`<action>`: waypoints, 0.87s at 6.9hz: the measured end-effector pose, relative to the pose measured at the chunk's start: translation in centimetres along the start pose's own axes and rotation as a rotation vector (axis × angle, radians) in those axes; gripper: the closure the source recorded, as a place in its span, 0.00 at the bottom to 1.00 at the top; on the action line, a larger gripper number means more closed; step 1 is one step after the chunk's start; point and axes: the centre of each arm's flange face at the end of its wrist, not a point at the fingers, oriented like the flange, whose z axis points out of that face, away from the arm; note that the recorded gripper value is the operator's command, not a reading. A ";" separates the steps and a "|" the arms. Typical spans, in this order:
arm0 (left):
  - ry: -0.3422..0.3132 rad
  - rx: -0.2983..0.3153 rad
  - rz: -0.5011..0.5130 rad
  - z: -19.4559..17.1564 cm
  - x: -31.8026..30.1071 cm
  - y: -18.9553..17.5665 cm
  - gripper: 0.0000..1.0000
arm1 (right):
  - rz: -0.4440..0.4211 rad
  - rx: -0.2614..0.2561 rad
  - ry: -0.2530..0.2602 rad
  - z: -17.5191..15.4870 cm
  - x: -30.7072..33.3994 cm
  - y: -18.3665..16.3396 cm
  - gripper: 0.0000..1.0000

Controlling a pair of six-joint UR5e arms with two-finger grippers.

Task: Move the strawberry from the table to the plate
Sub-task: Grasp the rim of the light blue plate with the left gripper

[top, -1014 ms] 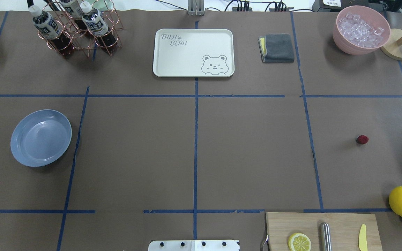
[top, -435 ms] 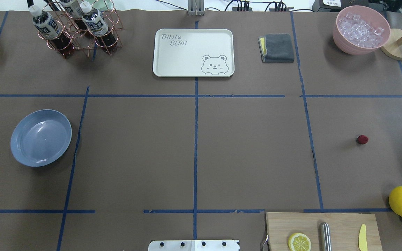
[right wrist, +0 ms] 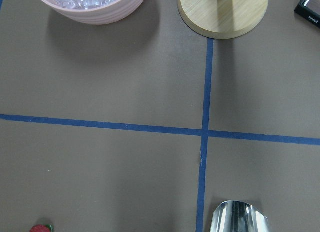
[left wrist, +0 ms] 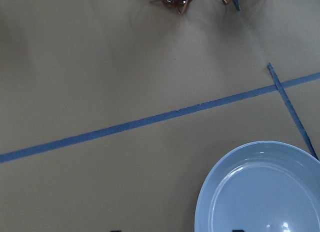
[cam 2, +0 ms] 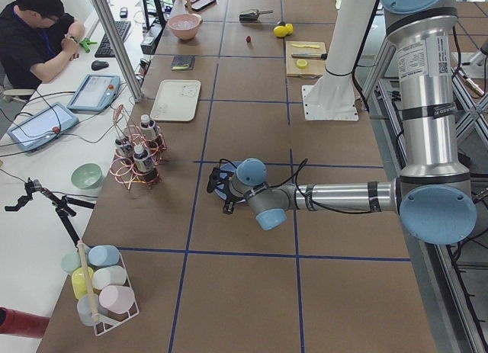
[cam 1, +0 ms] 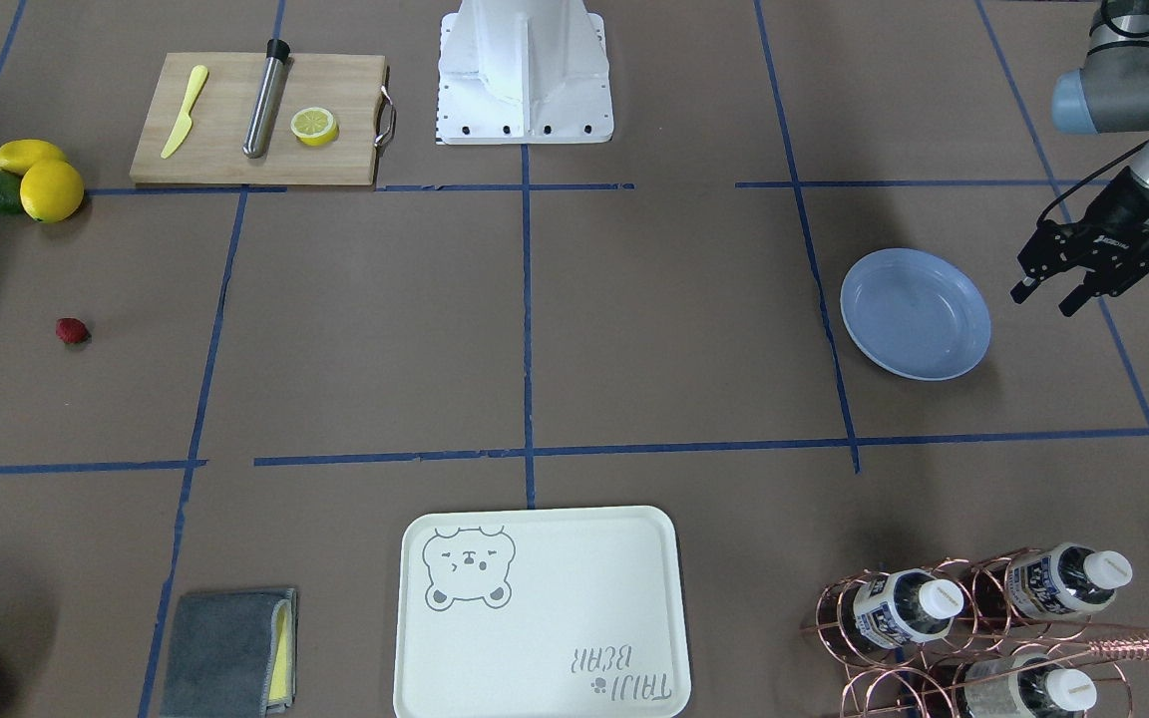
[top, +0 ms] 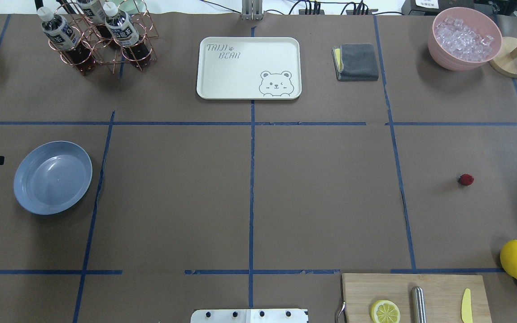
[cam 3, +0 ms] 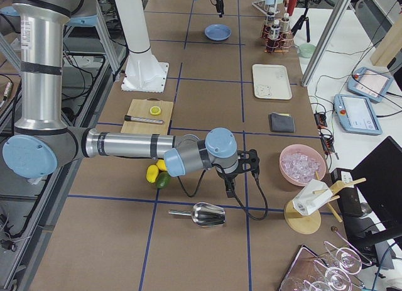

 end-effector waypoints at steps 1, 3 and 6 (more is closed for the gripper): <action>0.006 -0.001 -0.008 1.3 0.0 1.0 0.35 | 0.001 -0.001 0.000 0.0 0.0 0.0 0.00; 0.024 -0.003 -0.032 2.9 0.8 2.4 0.47 | 0.003 -0.003 0.001 0.1 0.2 0.1 0.00; 0.033 -0.020 -0.036 3.9 1.4 3.0 0.52 | 0.007 -0.006 0.002 0.3 0.4 0.1 0.00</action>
